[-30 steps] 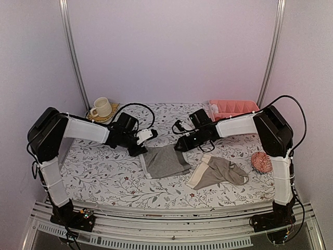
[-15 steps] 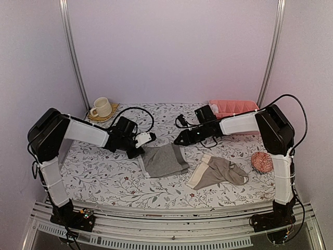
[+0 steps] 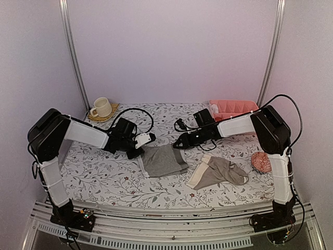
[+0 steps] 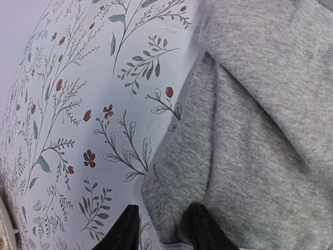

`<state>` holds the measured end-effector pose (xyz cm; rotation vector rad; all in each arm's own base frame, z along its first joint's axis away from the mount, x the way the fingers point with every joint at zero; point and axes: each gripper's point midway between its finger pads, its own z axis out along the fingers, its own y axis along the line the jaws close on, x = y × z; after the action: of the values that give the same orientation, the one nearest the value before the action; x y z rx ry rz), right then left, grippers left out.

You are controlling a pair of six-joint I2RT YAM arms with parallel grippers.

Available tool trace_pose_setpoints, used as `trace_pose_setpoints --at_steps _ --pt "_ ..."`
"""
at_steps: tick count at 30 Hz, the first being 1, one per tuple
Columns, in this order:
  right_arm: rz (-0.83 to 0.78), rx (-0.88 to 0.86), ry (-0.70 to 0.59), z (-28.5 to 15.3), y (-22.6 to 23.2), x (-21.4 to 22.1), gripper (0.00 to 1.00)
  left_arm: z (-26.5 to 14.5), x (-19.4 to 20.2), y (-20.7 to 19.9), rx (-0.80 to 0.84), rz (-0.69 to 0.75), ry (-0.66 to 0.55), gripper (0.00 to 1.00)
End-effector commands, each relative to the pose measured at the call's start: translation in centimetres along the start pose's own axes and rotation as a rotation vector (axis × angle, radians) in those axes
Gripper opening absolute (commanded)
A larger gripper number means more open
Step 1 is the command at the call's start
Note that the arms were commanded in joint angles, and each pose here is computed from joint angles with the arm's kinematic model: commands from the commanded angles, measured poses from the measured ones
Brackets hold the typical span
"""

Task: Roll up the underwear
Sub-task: Smooth out the underwear at the center of the board.

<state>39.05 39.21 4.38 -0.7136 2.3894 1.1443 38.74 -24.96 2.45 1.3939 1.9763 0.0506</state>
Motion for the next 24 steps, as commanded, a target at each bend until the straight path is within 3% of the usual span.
trace_pose_setpoints --at_steps 1,8,15,22,24 --pt "-0.001 -0.007 -0.018 -0.1 -0.1 -0.6 0.20 0.4 0.7 0.0 -0.001 -0.001 0.007 0.36" --pt "0.033 0.033 -0.049 -0.8 -1.5 -0.8 0.03 0.6 1.2 0.0 -0.018 0.007 0.028 0.26" --pt "0.063 0.096 -0.092 -2.1 -2.6 -0.4 0.02 0.4 1.5 0.5 -0.056 0.010 0.042 0.17" --pt "0.072 0.115 -0.104 -2.6 -2.9 -0.3 0.02 0.5 1.6 1.3 -0.096 0.015 0.050 0.15" --pt "0.072 0.127 -0.107 -2.7 -3.0 -0.3 0.02 0.6 1.7 1.6 -0.112 0.015 0.056 0.09"
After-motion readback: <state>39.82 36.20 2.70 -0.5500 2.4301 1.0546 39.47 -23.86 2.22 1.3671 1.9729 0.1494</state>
